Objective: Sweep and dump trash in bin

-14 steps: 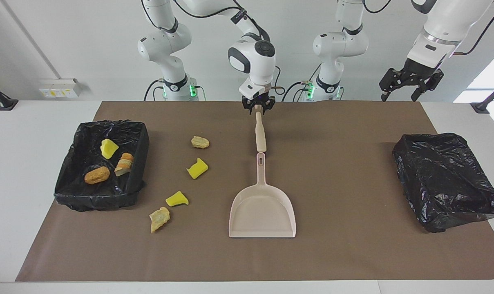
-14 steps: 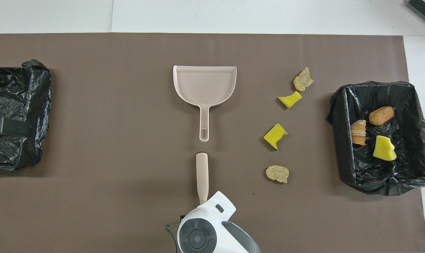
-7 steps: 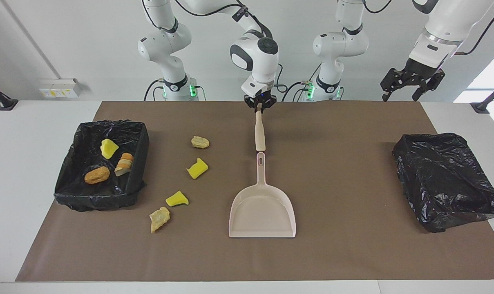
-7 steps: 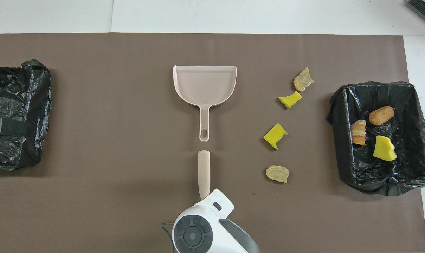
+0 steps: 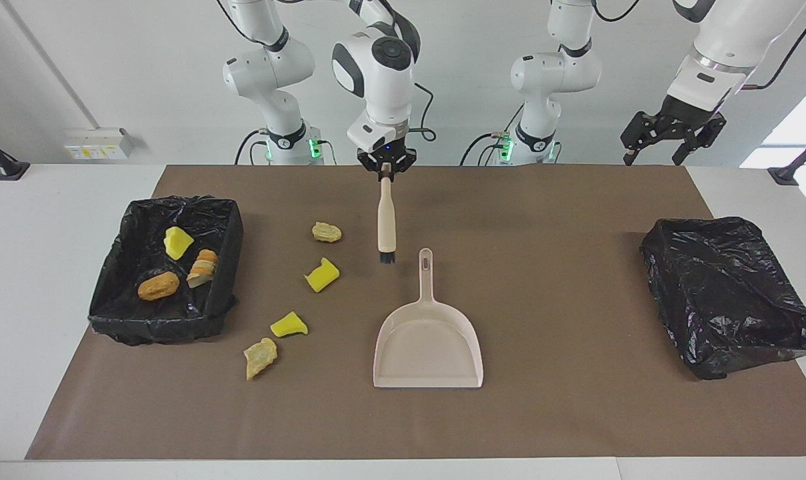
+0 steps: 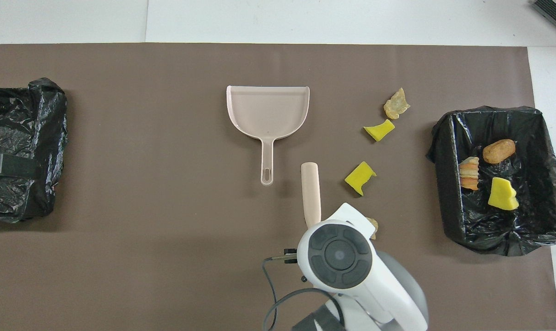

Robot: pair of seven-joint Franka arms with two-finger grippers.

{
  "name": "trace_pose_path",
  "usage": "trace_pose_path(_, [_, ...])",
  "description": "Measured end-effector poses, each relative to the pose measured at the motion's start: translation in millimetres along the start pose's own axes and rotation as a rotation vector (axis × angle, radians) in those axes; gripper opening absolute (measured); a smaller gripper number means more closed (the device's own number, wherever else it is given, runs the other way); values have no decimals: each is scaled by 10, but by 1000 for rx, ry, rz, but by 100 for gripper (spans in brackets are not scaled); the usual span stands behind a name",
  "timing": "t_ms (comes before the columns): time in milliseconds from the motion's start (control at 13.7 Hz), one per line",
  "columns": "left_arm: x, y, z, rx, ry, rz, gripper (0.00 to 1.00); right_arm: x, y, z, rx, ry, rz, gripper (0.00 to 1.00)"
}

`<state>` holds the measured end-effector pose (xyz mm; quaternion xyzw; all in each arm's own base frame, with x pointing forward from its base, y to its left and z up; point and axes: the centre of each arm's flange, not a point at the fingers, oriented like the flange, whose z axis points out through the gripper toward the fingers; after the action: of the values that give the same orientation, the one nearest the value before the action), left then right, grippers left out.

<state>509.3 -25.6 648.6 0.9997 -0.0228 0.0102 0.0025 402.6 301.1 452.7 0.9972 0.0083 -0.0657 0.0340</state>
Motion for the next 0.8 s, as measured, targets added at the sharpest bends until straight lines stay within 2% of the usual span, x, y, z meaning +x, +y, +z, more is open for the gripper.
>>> trace_pose_path(73, [0, 0, 0, 0, 0, 0, 100, 106, 198, -4, -15, -7, -3, 26])
trace_pose_path(364, [0, 0, 0, 0, 0, 0, 100, 621, 1066, 70, -130, 37, -14, 26])
trace_pose_path(582, [0, 0, 0, 0, 0, 0, 100, 1055, 1745, 197, -189, 104, -100, 26])
trace_pose_path(801, [0, 0, 0, 0, 0, 0, 100, 1433, 2152, 511, -291, 167, -211, 26])
